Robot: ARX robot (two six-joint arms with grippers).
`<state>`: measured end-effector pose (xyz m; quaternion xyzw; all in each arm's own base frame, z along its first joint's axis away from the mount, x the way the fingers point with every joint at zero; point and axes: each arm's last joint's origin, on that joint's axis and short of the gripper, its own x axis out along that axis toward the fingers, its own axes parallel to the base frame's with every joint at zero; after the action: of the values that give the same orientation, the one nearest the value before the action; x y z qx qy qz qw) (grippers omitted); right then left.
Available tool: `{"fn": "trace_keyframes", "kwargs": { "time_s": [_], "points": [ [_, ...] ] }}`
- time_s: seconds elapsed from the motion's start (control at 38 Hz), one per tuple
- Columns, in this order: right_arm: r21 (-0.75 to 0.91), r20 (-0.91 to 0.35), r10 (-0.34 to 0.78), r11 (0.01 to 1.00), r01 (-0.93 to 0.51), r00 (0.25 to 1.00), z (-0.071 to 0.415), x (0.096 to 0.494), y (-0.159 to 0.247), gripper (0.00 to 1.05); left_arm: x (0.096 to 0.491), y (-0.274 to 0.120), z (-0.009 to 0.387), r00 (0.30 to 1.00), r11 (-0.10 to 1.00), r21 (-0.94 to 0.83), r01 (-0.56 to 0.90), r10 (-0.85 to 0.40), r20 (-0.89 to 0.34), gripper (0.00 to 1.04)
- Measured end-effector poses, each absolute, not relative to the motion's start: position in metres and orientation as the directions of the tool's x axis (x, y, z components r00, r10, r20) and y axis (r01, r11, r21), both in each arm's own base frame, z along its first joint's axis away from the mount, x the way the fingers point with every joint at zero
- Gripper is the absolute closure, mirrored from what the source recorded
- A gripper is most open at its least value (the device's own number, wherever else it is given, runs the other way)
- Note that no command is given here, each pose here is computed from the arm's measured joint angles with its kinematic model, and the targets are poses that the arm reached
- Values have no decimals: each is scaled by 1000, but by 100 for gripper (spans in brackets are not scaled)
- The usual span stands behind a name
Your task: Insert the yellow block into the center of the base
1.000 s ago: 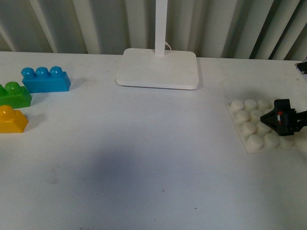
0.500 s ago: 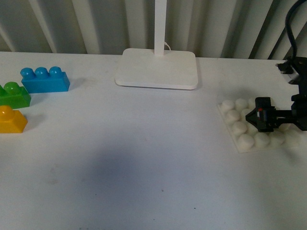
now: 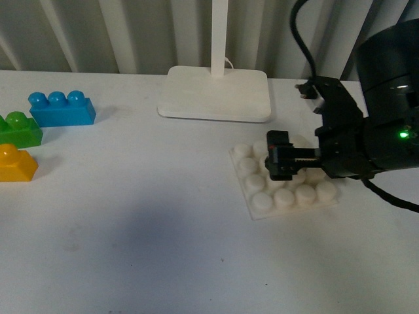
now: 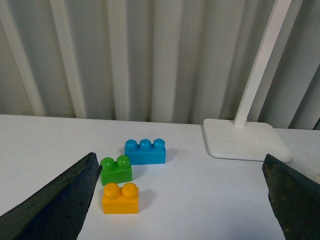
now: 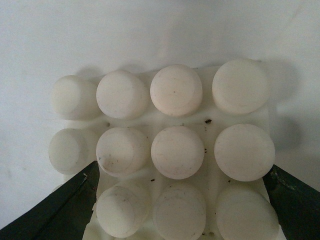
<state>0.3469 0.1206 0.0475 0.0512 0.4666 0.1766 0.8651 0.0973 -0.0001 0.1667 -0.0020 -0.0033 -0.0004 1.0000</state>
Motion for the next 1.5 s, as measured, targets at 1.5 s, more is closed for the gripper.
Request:
{"fn": "trace_keyframes", "kwargs": {
  "time_s": [1.5],
  "points": [
    [418, -691, 364, 906, -65, 625, 57, 385, 263, 9, 97, 0, 167, 1000, 1000, -4, 0, 0, 7, 6]
  ]
}}
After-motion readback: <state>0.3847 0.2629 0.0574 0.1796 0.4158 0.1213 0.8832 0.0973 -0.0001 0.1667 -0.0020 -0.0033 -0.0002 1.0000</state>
